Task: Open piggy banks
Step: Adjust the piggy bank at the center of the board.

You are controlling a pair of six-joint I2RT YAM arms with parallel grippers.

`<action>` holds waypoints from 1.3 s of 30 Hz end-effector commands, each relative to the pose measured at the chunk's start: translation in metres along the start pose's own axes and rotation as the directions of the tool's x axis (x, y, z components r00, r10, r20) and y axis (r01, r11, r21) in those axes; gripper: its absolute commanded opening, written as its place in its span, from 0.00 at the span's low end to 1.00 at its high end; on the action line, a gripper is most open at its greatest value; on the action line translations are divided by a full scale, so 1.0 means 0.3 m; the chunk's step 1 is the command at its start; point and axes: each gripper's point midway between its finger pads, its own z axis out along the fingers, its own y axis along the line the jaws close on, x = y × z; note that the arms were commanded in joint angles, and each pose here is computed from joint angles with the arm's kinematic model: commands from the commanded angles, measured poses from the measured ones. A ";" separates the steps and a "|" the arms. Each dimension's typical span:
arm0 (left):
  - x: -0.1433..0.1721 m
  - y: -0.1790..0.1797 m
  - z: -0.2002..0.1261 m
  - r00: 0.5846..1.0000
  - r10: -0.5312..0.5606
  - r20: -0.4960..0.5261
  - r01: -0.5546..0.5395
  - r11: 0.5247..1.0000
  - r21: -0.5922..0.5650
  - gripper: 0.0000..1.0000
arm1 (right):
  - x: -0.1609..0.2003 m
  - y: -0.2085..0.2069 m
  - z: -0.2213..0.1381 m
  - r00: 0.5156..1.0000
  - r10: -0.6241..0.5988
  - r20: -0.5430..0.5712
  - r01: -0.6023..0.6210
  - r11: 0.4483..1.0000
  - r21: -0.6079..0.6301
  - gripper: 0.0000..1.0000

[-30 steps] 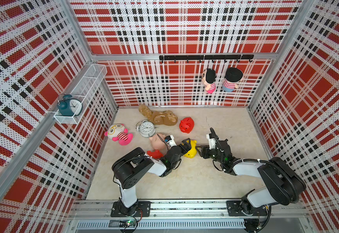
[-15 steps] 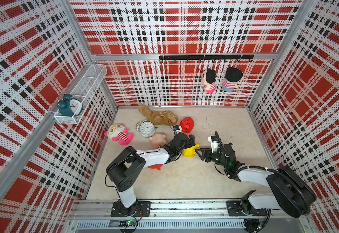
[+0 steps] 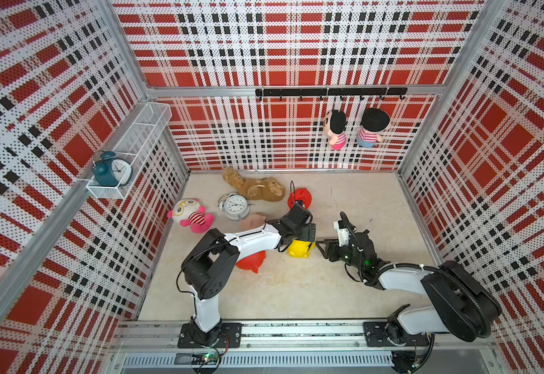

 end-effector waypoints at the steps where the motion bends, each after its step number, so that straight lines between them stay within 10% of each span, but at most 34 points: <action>1: 0.045 0.007 -0.007 0.996 0.050 -0.068 -0.051 0.999 -0.007 0.98 | -0.054 0.007 0.030 0.999 -0.018 0.047 0.018 1.000 -0.007 0.53; 39: 0.082 0.073 -0.197 0.988 0.089 -0.130 -0.095 0.995 -0.038 0.98 | -0.018 0.027 0.102 1.000 0.025 0.001 -0.025 0.996 -0.087 0.50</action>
